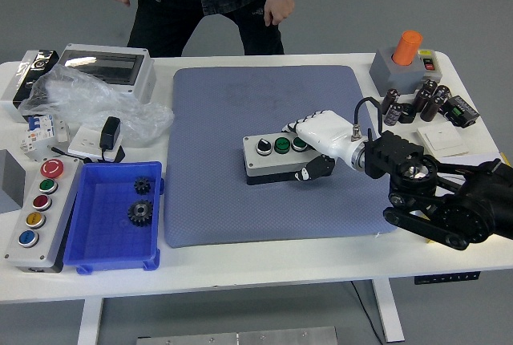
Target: Pick up the button,place it on the desk,press the button,press the button
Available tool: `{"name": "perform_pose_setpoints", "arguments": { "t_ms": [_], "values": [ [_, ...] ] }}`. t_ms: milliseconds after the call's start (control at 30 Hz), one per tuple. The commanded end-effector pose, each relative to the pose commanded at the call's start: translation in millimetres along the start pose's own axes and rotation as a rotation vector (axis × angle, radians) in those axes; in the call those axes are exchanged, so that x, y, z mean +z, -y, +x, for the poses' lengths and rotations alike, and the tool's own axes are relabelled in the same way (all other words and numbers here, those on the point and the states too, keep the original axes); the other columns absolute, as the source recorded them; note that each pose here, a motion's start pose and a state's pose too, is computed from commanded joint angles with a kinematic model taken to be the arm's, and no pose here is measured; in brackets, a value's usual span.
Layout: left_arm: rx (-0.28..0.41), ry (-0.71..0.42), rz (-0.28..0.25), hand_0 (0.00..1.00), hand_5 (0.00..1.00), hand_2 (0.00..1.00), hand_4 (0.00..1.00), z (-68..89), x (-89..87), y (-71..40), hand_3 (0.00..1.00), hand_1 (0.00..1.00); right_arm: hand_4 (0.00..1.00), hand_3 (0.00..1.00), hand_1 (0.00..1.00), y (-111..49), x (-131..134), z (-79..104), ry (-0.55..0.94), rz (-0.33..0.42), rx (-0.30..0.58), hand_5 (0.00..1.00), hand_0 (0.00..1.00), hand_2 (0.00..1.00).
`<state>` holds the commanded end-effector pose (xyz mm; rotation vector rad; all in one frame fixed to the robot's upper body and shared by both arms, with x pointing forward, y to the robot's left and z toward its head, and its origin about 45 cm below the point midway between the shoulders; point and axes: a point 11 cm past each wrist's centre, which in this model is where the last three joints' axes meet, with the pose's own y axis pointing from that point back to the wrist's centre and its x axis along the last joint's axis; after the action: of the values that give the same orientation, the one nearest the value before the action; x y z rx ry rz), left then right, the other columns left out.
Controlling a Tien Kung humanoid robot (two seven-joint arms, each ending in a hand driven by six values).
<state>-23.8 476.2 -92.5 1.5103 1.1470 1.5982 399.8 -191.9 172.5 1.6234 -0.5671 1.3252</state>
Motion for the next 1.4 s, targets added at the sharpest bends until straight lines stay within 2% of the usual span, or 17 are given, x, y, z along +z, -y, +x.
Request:
{"name": "perform_pose_setpoints", "arguments": {
  "t_ms": [33, 200, 233, 267, 567, 700, 800, 867, 1000, 1033, 1100, 1200, 1233, 1400],
  "values": [
    [0.0, 0.0, 0.0, 0.668, 0.351, 0.623, 0.656, -0.2, -0.2, 0.0, 0.649, 0.697, 0.998, 0.871, 0.785, -0.1, 0, 0.1, 0.0, -0.002, -0.001, 0.645, 0.789, 0.824],
    [-0.002, 0.005, 0.002, 0.668, 0.351, 0.623, 0.656, -1.5, -1.3, 0.1, 0.649, 0.697, 0.998, 0.871, 0.785, -0.9, 1, 5.2, 0.007, -0.006, 0.009, 0.645, 0.789, 0.824],
    [-0.003, 0.006, 0.003, 0.668, 0.349, 0.62, 0.653, -1.8, -1.6, 0.2, 0.648, 0.697, 0.998, 0.941, 0.823, -1.3, 1, 7.4, 0.011, -0.005, 0.014, 0.692, 0.81, 0.878],
    [-0.003, 0.007, 0.003, 0.668, 0.349, 0.62, 0.653, -2.1, -1.9, 0.2, 0.648, 0.697, 0.998, 0.941, 0.823, -1.7, 1, 9.9, 0.014, -0.005, 0.02, 0.692, 0.81, 0.878],
    [-0.003, 0.009, 0.004, 0.667, 0.348, 0.619, 0.653, -2.6, -2.6, 0.3, 0.647, 0.697, 0.998, 0.962, 0.825, -11.2, -1, 46.4, 0.066, 0.016, 0.099, 0.701, 0.812, 0.887],
    [-0.003, 0.01, 0.004, 0.667, 0.346, 0.619, 0.651, -2.4, -3.1, 0.3, 0.645, 0.696, 0.998, 0.971, 0.826, -25.3, 4, 64.1, 0.077, 0.005, 0.143, 0.724, 0.817, 0.891],
    [-0.003, 0.01, 0.006, 0.667, 0.346, 0.619, 0.651, -2.6, -4.2, 0.4, 0.645, 0.696, 0.998, 0.971, 0.826, -39.0, 11, 72.7, 0.077, -0.029, 0.177, 0.724, 0.817, 0.891],
    [-0.003, 0.01, 0.008, 0.666, 0.345, 0.618, 0.649, -2.9, -5.0, 0.5, 0.644, 0.696, 0.998, 0.975, 0.827, -48.9, 16, 77.9, 0.079, -0.05, 0.201, 0.759, 0.821, 0.892],
    [-0.004, 0.012, 0.009, 0.666, 0.345, 0.618, 0.649, -3.6, -6.0, 0.6, 0.644, 0.696, 0.998, 0.975, 0.827, -69.9, 22, 95.0, 0.071, -0.093, 0.283, 0.759, 0.821, 0.892],
    [-0.004, 0.012, 0.009, 0.666, 0.342, 0.617, 0.646, -3.7, -5.8, 0.6, 0.644, 0.696, 0.998, 0.941, 0.793, -75.4, 23, 99.6, 0.064, -0.107, 0.304, 0.641, 0.81, 0.788],
    [-0.004, 0.011, 0.007, 0.666, 0.342, 0.617, 0.646, -3.8, -5.3, 0.5, 0.644, 0.696, 0.998, 0.941, 0.793, -84.0, 25, 106.8, 0.055, -0.128, 0.328, 0.641, 0.81, 0.788],
    [-0.004, 0.011, 0.006, 0.666, 0.342, 0.617, 0.646, -3.4, -4.8, 0.5, 0.644, 0.696, 0.998, 0.941, 0.793, -94.8, 22, 109.1, 0.042, -0.152, 0.31, 0.641, 0.81, 0.788],
    [-0.003, 0.011, 0.007, 0.666, 0.337, 0.615, 0.64, -3.3, -4.9, 0.5, 0.641, 0.695, 0.689, 0.885, 0.605, -97.1, 20, 108.3, 0.039, -0.154, 0.296, 0.298, 0.657, 0.433],
    [-0.003, 0.012, 0.007, 0.666, 0.337, 0.615, 0.64, -3.2, -4.8, 0.5, 0.641, 0.695, 0.689, 0.885, 0.605, -100.8, 14, 93.7, 0.052, -0.171, 0.187, 0.298, 0.657, 0.433]
  ]
}}
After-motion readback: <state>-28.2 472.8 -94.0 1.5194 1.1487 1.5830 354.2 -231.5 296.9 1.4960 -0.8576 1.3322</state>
